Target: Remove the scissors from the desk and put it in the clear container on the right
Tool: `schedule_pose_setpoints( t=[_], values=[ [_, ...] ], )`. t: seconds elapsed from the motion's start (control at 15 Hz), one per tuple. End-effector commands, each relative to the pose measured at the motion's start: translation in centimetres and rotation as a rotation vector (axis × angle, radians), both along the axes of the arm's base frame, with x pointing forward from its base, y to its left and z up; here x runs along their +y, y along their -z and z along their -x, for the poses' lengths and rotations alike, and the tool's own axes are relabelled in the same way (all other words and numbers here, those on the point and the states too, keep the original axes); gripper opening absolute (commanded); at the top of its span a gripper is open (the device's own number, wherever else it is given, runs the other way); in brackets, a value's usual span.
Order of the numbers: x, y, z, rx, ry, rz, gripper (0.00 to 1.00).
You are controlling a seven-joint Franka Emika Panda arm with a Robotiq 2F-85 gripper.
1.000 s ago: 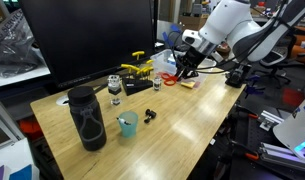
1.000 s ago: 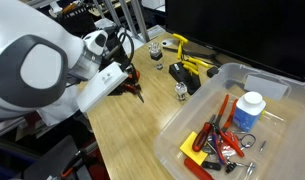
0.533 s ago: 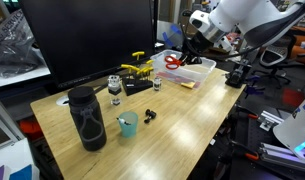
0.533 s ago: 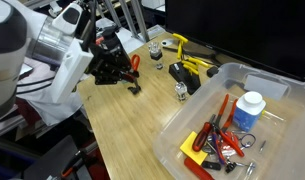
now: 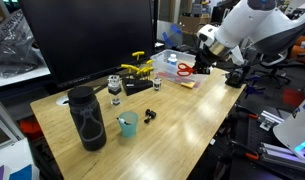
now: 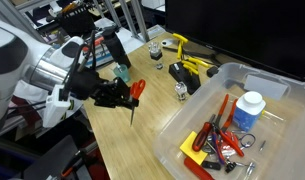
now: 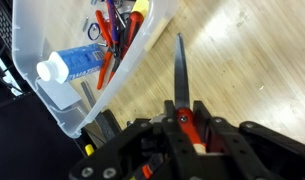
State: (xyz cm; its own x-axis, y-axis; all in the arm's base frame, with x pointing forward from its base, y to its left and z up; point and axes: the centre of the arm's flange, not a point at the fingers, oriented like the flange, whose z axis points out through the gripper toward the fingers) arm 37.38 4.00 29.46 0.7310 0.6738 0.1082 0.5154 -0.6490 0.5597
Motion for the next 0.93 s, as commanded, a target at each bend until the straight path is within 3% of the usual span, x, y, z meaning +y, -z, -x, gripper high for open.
schedule_pose_setpoints(
  t=[0.0, 0.53, 0.6, 0.87],
  values=[
    [0.1, 0.1, 0.1, 0.003, 0.000, 0.000, 0.23],
    [0.2, 0.3, 0.1, 0.007, -0.003, 0.000, 0.23],
    [0.1, 0.3, 0.0, 0.002, 0.009, -0.001, 0.06],
    [-1.9, -1.4, -1.3, -0.098, 0.111, 0.024, 0.06]
  ],
)
